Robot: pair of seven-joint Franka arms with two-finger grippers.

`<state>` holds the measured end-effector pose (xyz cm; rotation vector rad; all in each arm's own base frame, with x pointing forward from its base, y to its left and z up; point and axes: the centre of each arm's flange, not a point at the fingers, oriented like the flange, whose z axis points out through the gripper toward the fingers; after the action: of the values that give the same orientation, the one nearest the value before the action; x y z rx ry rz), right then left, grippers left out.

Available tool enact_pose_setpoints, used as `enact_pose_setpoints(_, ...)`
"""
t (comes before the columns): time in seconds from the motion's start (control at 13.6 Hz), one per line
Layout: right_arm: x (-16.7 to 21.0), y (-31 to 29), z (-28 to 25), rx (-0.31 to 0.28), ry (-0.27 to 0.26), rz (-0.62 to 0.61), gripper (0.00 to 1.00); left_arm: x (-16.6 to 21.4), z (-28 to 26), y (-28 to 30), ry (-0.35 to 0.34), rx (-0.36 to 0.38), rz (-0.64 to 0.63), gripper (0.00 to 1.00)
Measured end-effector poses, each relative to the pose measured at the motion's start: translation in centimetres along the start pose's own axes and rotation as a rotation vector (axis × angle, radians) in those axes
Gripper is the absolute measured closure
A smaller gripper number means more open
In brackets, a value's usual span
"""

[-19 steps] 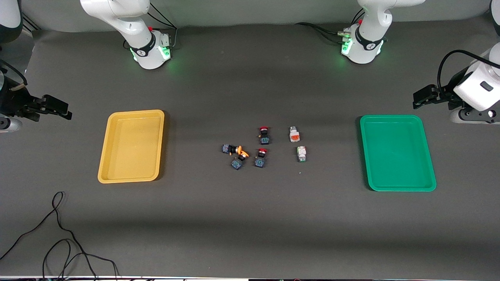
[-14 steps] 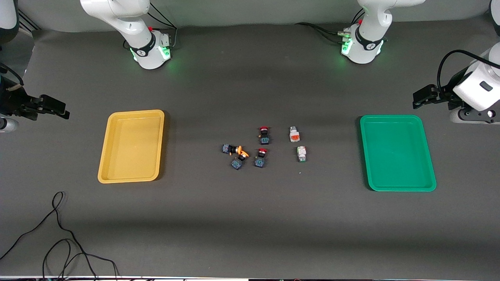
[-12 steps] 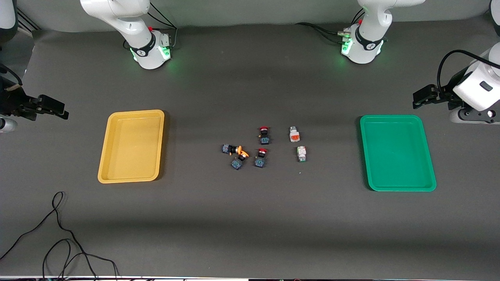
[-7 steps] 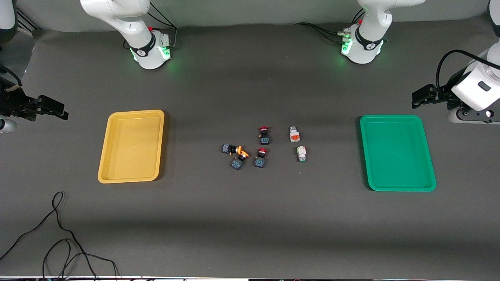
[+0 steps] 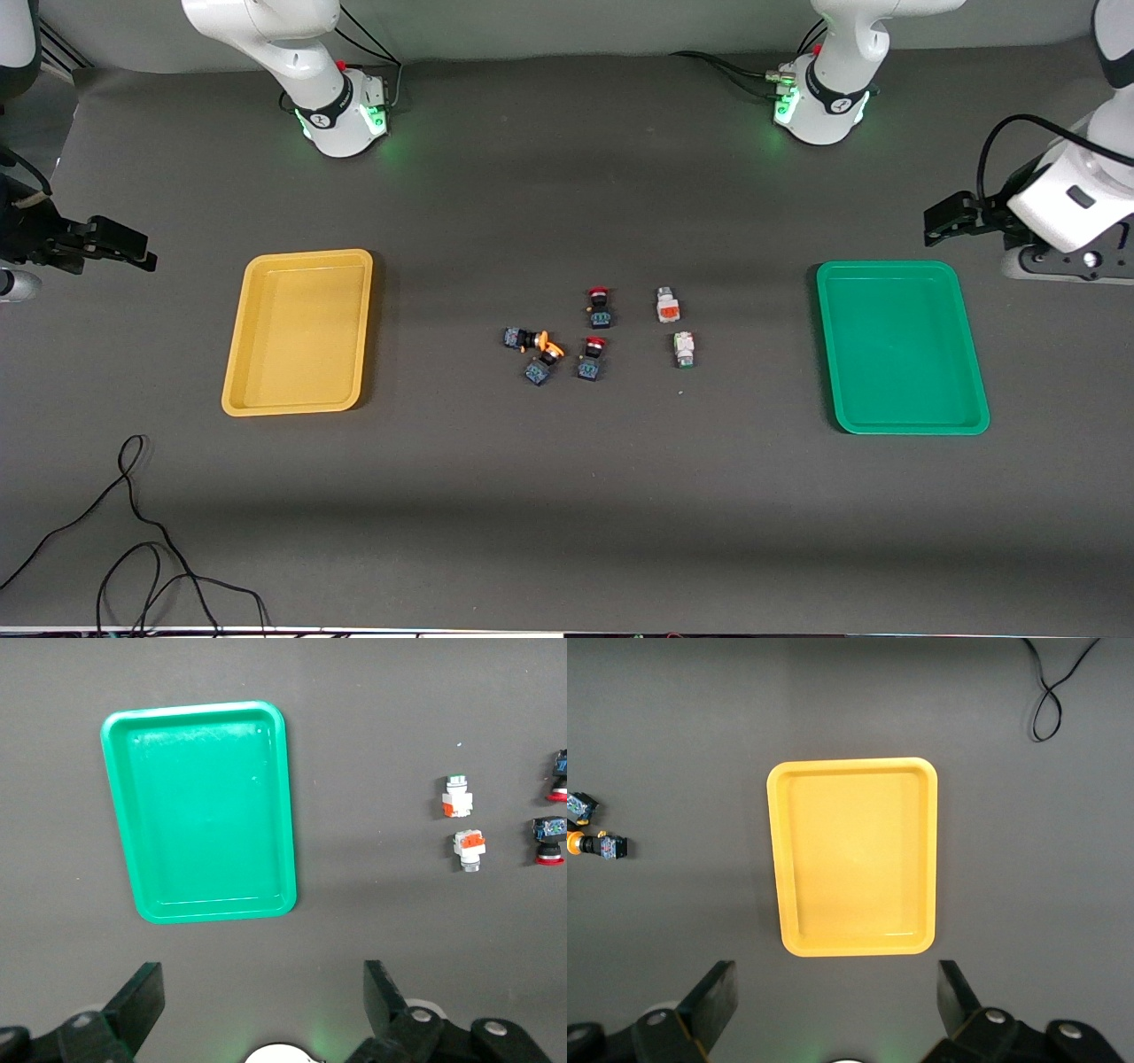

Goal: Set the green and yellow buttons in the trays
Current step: 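Move the left gripper over the white green-capped button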

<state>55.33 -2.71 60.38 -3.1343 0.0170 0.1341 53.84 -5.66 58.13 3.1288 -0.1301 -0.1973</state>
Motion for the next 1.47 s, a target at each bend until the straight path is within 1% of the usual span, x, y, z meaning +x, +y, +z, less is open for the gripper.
enact_pose_setpoints(0.15, 0.0, 0.0, 0.0, 0.0, -0.005, 0.001, 0.0, 0.3, 1.2, 1.8, -0.008, 0.004, 0.007, 0.0)
enact_pose_setpoints(0.44, -0.1, 0.1, 0.1, 0.0, -0.007, 0.002, 0.0, 0.3, 3.4, 7.3, -0.01, 0.014, -0.016, 0.0)
enact_pose_setpoints(0.81, 0.0, 0.2, 0.1, 0.0, -0.009, 0.003, 0.0, -1.4, 4.2, 17.9, 0.033, 0.022, -0.08, 0.0)
enact_pose_setpoints(1.11, -0.4, 0.4, 0.5, 0.002, -0.043, 0.008, 0.0, -2.7, 5.8, 25.0, 0.077, 0.004, -0.166, 0.0)
enact_pose_setpoints(1.25, -0.4, 0.6, 0.5, 0.003, -0.046, 0.011, 0.0, -3.0, 7.0, 27.2, 0.079, 0.002, -0.177, 0.0)
enact_pose_setpoints(1.47, -0.4, 0.6, 0.5, 0.003, -0.047, 0.011, 0.0, -2.2, 9.5, 28.3, 0.089, -0.01, -0.192, 0.0)
